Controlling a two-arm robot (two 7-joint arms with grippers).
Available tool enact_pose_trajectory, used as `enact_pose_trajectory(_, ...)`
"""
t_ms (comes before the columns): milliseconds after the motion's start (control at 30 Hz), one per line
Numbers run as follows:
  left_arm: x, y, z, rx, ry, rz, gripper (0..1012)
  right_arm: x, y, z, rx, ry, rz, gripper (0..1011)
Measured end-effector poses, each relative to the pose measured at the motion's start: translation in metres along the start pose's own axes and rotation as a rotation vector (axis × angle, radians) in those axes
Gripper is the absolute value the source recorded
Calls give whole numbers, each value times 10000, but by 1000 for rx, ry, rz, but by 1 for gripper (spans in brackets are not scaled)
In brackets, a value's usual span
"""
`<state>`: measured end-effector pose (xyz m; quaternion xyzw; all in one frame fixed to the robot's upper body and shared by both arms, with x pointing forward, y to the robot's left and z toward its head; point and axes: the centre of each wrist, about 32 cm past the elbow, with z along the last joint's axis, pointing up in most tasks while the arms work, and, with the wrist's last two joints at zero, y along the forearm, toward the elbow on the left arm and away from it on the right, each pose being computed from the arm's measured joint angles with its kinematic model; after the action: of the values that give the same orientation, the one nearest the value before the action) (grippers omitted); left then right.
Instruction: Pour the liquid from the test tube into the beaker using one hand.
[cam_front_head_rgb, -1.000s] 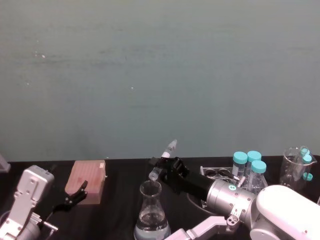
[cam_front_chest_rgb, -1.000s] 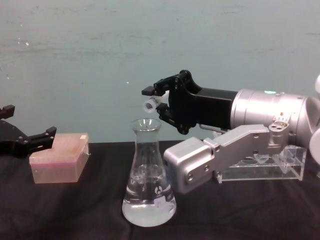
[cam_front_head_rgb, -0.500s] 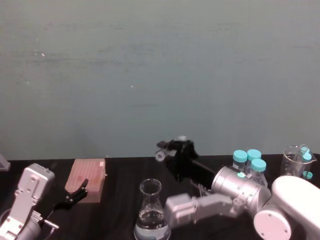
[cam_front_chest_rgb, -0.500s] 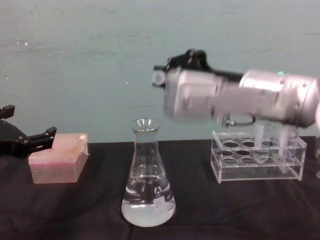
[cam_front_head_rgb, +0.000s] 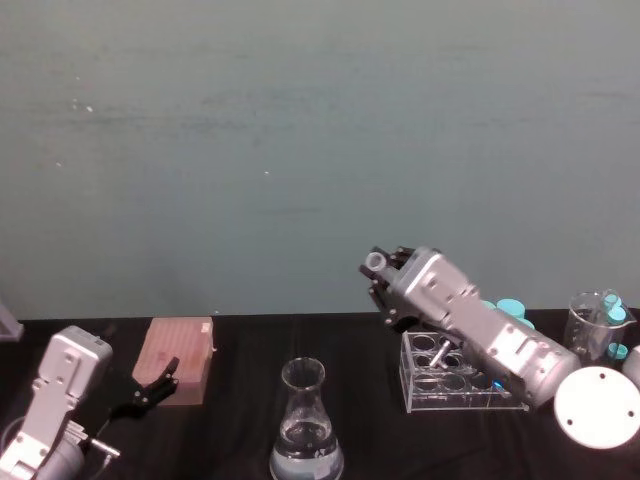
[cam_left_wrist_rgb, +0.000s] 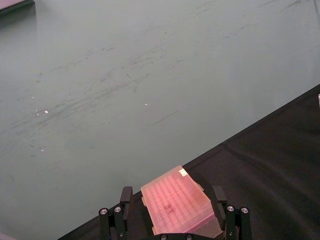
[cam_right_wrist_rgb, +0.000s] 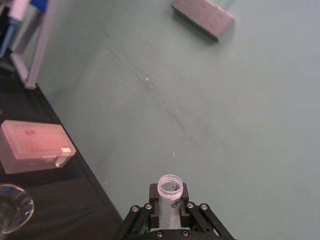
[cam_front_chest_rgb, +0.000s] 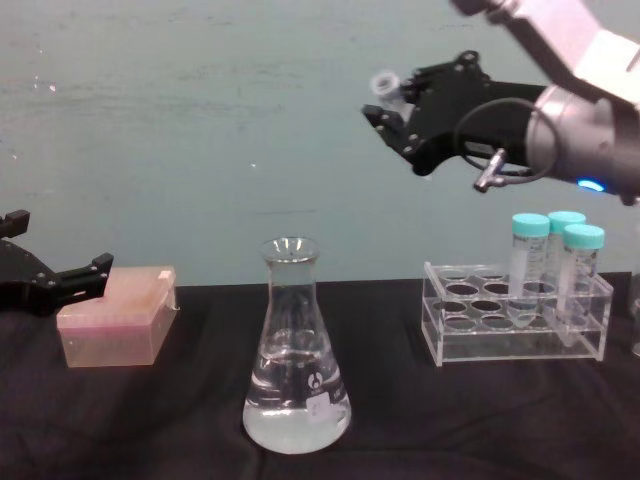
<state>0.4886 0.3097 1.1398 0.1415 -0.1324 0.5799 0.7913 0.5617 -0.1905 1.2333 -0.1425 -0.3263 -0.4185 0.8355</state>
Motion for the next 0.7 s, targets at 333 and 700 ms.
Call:
enact_pose_trajectory(333, 0, 0, 0, 0, 0, 0, 1000, 95, -180, -166, -36, 309, -26, 215)
enact_pose_trajectory(700, 0, 0, 0, 0, 0, 0, 1000, 75, -296, -404, -81, 509, -28, 215)
